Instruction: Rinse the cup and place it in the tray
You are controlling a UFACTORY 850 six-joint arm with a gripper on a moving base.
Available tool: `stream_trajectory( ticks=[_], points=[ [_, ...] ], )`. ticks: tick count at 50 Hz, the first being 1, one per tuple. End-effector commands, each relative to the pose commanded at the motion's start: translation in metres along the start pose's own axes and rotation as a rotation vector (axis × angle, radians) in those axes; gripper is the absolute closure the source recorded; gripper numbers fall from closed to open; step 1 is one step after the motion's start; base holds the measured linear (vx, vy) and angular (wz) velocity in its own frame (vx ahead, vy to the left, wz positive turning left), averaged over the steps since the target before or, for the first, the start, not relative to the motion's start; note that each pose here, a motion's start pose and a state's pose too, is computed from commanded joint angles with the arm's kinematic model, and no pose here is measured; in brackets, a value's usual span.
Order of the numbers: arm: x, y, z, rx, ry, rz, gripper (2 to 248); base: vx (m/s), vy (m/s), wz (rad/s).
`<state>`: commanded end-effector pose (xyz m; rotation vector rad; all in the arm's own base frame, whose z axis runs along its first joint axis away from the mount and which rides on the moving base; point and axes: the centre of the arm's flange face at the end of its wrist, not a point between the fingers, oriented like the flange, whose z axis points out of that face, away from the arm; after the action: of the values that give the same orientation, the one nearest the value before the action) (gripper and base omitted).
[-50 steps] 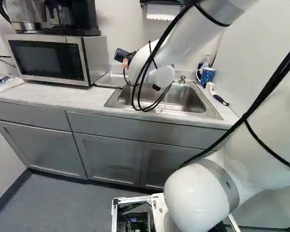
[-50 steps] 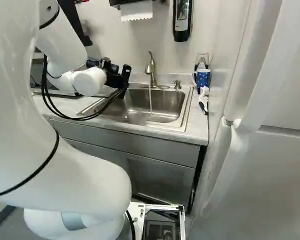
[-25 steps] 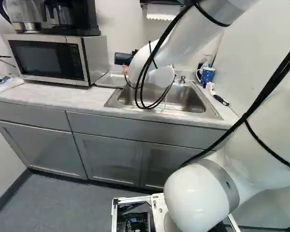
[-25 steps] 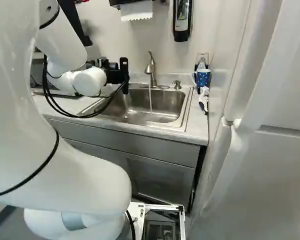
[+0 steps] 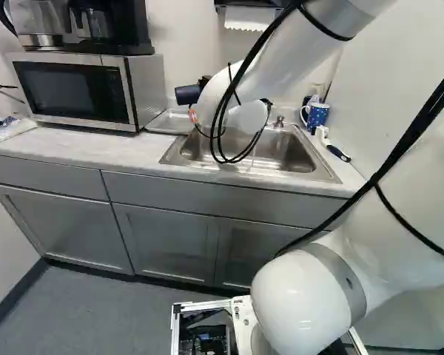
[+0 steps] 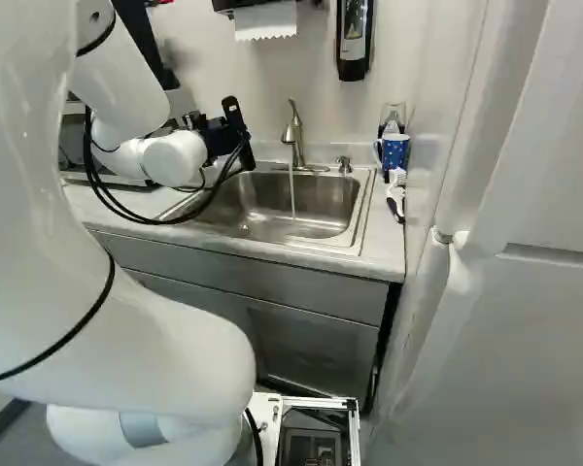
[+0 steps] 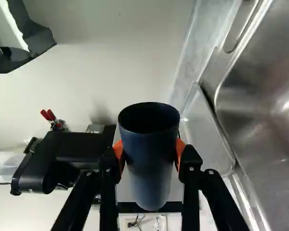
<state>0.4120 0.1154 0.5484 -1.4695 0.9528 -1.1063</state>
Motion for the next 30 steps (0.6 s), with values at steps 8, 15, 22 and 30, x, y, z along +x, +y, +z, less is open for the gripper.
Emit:
stream_trajectory(
  ticks=[8, 15, 22, 30],
  points=[
    [0.0000, 0.0000, 0.0000, 0.000, 0.000, -0.084, 128, 0.000, 0.000, 0.000],
    [0.0000, 0.0000, 0.0000, 0.000, 0.000, -0.158, 128, 0.000, 0.000, 0.000],
    [0.0000, 0.0000, 0.0000, 0.000, 0.000, -0.233, 128, 0.000, 0.000, 0.000],
    [0.0000, 0.0000, 0.0000, 0.000, 0.000, -0.315, 128, 0.000, 0.000, 0.000]
  ],
)
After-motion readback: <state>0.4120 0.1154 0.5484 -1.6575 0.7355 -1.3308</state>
